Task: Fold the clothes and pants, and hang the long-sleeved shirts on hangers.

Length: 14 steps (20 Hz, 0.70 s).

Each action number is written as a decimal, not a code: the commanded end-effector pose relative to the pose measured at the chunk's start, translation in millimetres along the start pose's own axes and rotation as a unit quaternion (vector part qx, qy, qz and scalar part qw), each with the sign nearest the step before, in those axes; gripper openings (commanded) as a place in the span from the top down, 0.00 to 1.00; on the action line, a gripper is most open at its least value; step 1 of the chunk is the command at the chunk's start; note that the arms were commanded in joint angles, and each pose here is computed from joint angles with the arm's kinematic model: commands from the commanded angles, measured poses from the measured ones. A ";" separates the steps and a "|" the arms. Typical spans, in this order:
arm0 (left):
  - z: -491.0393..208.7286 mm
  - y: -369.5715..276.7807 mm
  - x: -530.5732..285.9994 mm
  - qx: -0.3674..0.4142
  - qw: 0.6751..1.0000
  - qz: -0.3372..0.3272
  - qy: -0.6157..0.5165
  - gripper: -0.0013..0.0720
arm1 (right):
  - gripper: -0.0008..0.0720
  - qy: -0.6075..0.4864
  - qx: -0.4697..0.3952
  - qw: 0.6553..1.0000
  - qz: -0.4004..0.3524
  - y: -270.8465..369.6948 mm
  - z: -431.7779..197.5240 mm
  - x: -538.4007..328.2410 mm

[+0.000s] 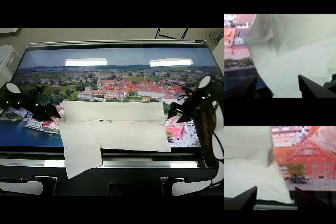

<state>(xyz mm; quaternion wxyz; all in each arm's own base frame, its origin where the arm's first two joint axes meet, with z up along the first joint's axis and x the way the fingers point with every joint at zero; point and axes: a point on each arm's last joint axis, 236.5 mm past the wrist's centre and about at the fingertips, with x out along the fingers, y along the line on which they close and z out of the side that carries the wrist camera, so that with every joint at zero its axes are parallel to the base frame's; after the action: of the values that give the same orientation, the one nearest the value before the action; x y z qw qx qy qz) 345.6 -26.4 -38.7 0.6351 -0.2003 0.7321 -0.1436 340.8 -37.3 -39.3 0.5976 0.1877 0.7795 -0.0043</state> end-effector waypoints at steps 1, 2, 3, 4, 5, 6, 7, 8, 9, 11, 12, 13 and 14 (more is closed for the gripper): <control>-59.9 11.9 8.3 -0.020 0.999 -0.005 0.026 0.22 | 0.22 0.005 0.049 0.999 0.018 -26.1 -36.0 -3.6; -82.3 15.5 27.8 -0.028 0.999 -0.006 0.033 0.23 | 0.22 0.005 0.051 0.999 0.016 -28.3 -47.4 4.9; -102.7 18.0 44.2 -0.030 0.999 -0.007 0.040 0.29 | 0.22 0.010 0.041 0.999 0.016 -27.8 -59.2 13.5; -122.0 18.9 57.8 -0.029 0.998 -0.010 0.046 0.29 | 0.22 0.015 0.037 0.999 0.025 -24.2 -68.5 19.9; -137.5 19.1 67.1 -0.026 0.998 -0.013 0.052 0.29 | 0.22 0.022 0.033 0.999 0.026 -23.9 -77.0 24.9; -149.0 16.6 75.0 -0.026 0.998 -0.020 0.055 0.29 | 0.22 0.028 0.029 0.999 0.027 -23.9 -83.4 28.5; -155.1 14.8 80.9 -0.026 0.998 -0.027 0.054 0.29 | 0.22 0.031 0.030 0.999 0.027 -24.2 -86.4 30.6; -157.9 12.7 86.4 -0.031 0.998 -0.035 0.052 0.29 | 0.22 0.034 0.030 0.999 0.027 -24.0 -87.6 31.6; -159.2 10.1 90.8 -0.036 0.997 -0.043 0.050 0.29 | 0.22 0.032 0.031 0.999 0.030 -22.5 -86.9 31.3; -163.5 4.4 98.9 -0.037 0.996 -0.051 0.056 0.29 | 0.22 0.033 0.031 0.998 0.034 -20.6 -87.2 31.2; -165.2 2.0 102.0 -0.030 0.997 -0.049 0.060 0.29 | 0.22 0.033 0.031 0.998 0.034 -20.5 -87.3 31.2; -166.4 -0.7 104.4 -0.022 0.997 -0.046 0.064 0.30 | 0.22 0.033 0.031 0.998 0.034 -20.5 -87.4 31.1; -167.2 -4.4 106.8 -0.015 0.997 -0.045 0.067 0.32 | 0.22 0.033 0.031 0.998 0.034 -20.6 -87.3 31.0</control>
<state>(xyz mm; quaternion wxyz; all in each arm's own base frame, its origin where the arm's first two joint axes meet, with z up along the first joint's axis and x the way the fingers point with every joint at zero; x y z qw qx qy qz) 174.3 -77.8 -98.3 0.5729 -0.2401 0.7660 -0.1656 248.5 -28.8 -47.6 0.5660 0.2315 0.7913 -0.0042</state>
